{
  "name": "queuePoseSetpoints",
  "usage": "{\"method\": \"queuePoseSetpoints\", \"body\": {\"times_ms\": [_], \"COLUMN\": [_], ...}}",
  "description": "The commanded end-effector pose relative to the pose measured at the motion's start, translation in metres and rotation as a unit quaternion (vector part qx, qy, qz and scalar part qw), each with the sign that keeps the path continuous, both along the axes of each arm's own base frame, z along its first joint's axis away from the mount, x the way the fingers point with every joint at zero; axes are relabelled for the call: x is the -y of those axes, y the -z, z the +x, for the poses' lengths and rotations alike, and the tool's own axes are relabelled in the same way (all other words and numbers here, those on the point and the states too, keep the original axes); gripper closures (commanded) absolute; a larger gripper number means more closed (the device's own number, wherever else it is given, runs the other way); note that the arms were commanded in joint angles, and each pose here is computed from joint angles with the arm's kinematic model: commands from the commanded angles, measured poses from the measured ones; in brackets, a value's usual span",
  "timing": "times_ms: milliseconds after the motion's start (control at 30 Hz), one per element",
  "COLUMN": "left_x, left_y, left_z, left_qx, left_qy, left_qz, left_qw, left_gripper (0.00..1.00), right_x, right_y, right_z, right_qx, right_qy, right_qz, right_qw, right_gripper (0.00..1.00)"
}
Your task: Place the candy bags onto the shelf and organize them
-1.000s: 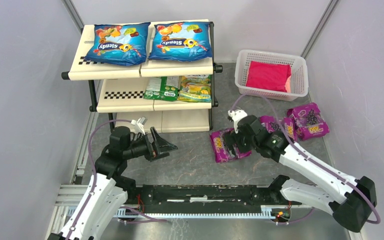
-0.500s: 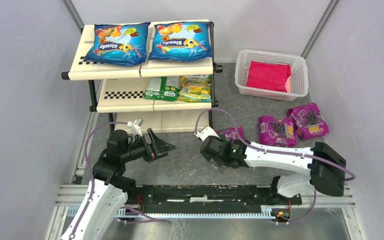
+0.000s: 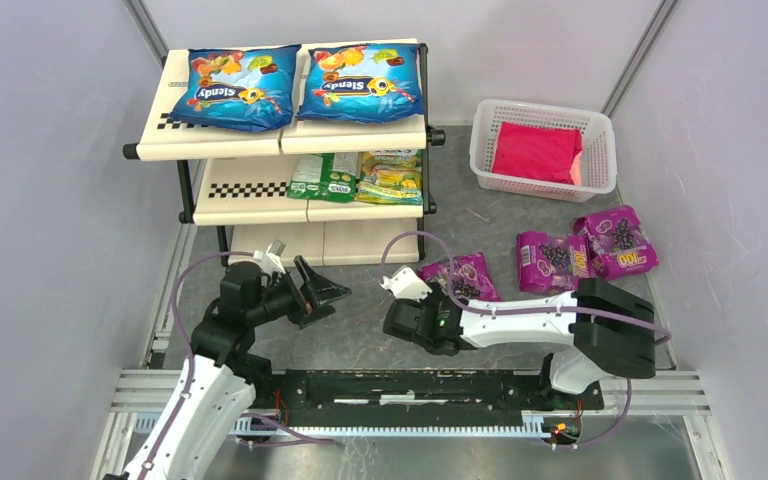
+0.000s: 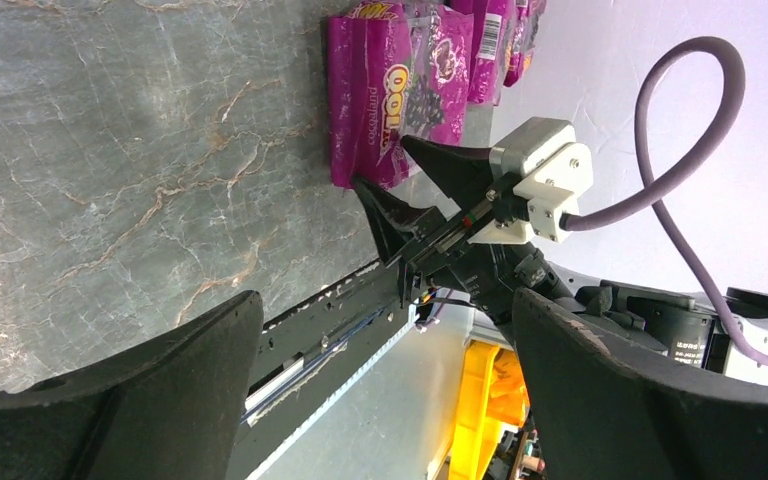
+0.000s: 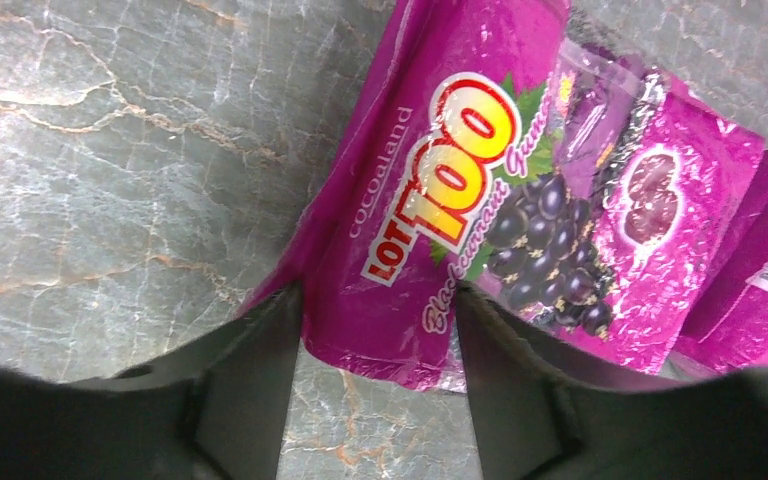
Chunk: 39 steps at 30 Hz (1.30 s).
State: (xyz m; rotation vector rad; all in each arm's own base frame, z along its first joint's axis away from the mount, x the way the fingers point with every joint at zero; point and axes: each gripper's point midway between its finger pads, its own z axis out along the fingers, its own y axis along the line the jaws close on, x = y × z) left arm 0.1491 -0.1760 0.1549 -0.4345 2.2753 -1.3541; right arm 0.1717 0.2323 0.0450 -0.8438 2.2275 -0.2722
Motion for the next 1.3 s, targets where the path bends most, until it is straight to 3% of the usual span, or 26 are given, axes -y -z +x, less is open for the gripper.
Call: {"method": "queuePoseSetpoints", "body": {"times_ms": [0, 67, 167, 267, 400, 533, 800, 1267], "left_x": [0.003, 0.003, 0.003, 0.004, 0.008, 0.010, 0.025, 0.080], "left_y": [-0.007, -0.006, -0.002, 0.005, 0.012, 0.016, 0.040, 0.067], "left_z": [0.009, 0.009, 0.008, 0.008, 0.007, 0.009, 0.012, 0.003], "left_qx": [0.004, 0.002, -0.005, -0.015, -0.034, -0.038, -0.076, -0.117], "left_qy": [-0.014, -0.015, -0.017, -0.020, -0.025, -0.039, -0.035, -0.005], "left_qz": [-0.018, -0.021, -0.023, -0.028, -0.064, -0.090, -0.045, -0.042], "left_qw": [1.000, 1.000, 1.000, 0.999, 0.997, 0.994, 0.996, 0.992], "left_gripper": [0.00, 0.00, 0.00, 0.00, 0.00, 0.00, 0.00, 0.00], "right_x": [-0.007, -0.011, -0.024, -0.049, -0.078, -0.101, -0.132, -0.129], "right_y": [-0.004, -0.006, -0.011, -0.020, -0.033, -0.050, -0.075, -0.084], "right_z": [0.008, 0.009, 0.005, -0.006, -0.021, -0.033, -0.063, -0.072], "right_qx": [0.030, 0.034, 0.027, 0.011, -0.005, -0.007, -0.021, -0.015], "right_qy": [0.021, 0.004, -0.048, -0.121, -0.200, -0.257, -0.360, -0.370], "right_qz": [0.025, 0.033, 0.064, 0.125, 0.187, 0.242, 0.315, 0.358], "right_qw": [0.999, 0.999, 0.996, 0.985, 0.962, 0.936, 0.878, 0.857], "right_gripper": [0.43, 0.56, 0.67, 0.77, 0.98, 1.00, 1.00, 1.00]}}
